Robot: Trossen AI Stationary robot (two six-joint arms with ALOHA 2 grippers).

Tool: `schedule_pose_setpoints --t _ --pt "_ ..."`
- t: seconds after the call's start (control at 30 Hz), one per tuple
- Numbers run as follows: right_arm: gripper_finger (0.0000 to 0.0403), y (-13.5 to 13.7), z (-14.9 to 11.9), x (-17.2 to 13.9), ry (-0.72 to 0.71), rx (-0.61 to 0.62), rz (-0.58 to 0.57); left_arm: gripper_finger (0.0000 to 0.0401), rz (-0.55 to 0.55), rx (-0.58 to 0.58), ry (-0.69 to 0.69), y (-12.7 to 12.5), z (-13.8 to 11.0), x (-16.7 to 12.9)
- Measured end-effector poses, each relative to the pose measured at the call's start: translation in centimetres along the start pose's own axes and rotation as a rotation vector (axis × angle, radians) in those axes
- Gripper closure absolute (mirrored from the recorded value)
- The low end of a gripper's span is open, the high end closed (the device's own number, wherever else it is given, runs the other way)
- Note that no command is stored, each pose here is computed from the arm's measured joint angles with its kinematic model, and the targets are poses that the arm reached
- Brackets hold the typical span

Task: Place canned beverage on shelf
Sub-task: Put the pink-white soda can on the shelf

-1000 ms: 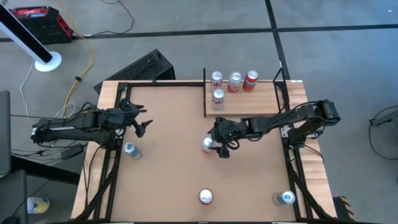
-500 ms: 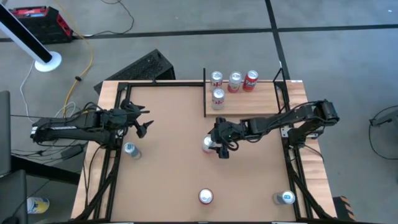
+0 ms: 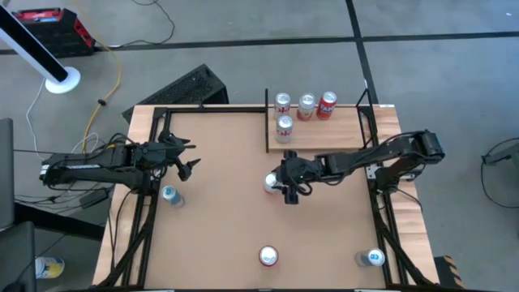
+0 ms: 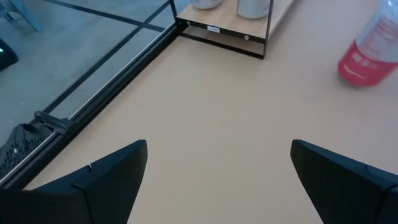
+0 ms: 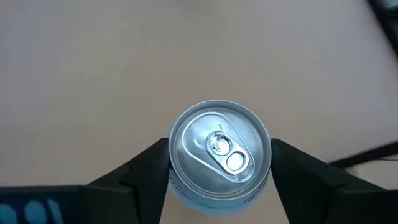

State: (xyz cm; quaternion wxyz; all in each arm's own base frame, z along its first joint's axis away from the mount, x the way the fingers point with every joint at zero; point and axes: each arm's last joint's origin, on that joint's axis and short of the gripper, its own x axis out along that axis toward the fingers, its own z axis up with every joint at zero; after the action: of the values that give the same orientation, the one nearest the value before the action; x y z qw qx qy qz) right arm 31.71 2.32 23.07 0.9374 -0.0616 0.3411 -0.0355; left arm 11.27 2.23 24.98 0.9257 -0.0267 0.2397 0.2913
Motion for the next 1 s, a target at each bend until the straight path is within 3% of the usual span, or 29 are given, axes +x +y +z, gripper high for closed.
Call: schedule_pose_setpoints --t 0.33,0.6,0.77,1.0 --pt "0.0137 -3.2 0.2 -6.3 0.014 0.076 -0.089 0.0019 -0.002 -0.001 -0.001 0.0 0.0 0.0" --pt "0.0137 -6.8 -2.1 -11.1 -0.008 0.170 -0.202 0.0019 0.008 0.003 -0.005 0.0 0.0 0.0" --pt "0.0137 -9.5 -4.0 -12.0 -0.009 0.225 -0.295 0.0019 0.013 0.002 -0.005 0.0 0.0 0.0" --pt "0.0137 -13.5 -5.4 -11.6 -0.002 0.314 -0.277 0.0019 0.013 0.000 -0.005 0.0 0.0 0.0"
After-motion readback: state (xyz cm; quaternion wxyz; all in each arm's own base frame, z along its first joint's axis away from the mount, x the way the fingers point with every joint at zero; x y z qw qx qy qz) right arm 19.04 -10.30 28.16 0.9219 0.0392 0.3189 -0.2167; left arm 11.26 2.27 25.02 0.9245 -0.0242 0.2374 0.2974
